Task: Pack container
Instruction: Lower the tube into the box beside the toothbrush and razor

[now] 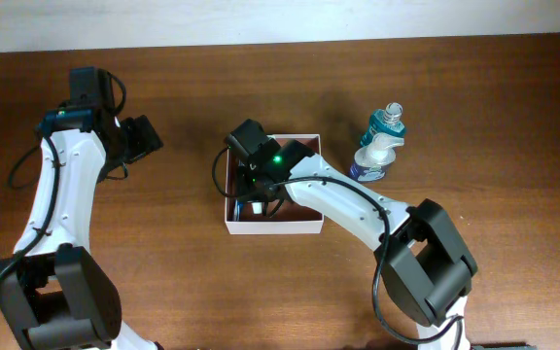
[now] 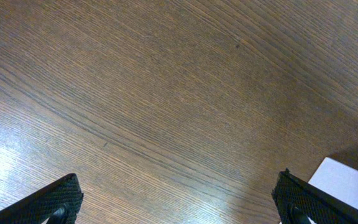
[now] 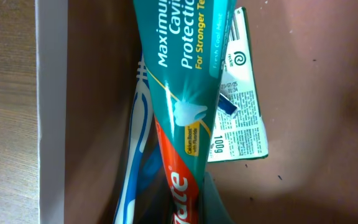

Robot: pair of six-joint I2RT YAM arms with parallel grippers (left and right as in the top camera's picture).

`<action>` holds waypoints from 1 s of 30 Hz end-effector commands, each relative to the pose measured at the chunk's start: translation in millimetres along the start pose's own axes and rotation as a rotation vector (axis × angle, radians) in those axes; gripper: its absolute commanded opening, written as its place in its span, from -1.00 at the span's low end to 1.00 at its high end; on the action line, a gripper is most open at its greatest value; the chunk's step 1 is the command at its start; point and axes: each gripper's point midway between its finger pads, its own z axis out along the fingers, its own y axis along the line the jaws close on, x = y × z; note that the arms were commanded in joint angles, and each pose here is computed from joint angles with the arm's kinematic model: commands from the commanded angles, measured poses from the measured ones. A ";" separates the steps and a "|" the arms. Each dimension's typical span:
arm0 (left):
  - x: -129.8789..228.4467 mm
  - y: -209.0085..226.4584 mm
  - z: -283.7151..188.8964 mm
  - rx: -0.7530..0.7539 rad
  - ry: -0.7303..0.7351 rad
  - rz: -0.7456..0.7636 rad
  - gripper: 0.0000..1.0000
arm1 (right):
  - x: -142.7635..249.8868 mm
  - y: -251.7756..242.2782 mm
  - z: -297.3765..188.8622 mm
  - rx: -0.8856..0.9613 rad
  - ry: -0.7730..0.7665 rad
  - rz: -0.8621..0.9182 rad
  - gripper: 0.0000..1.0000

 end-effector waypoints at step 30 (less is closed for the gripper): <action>-7.6 0.5 -11.7 0.006 -0.036 0.000 0.99 | -4.0 16.5 16.5 -0.060 -0.001 0.001 -0.92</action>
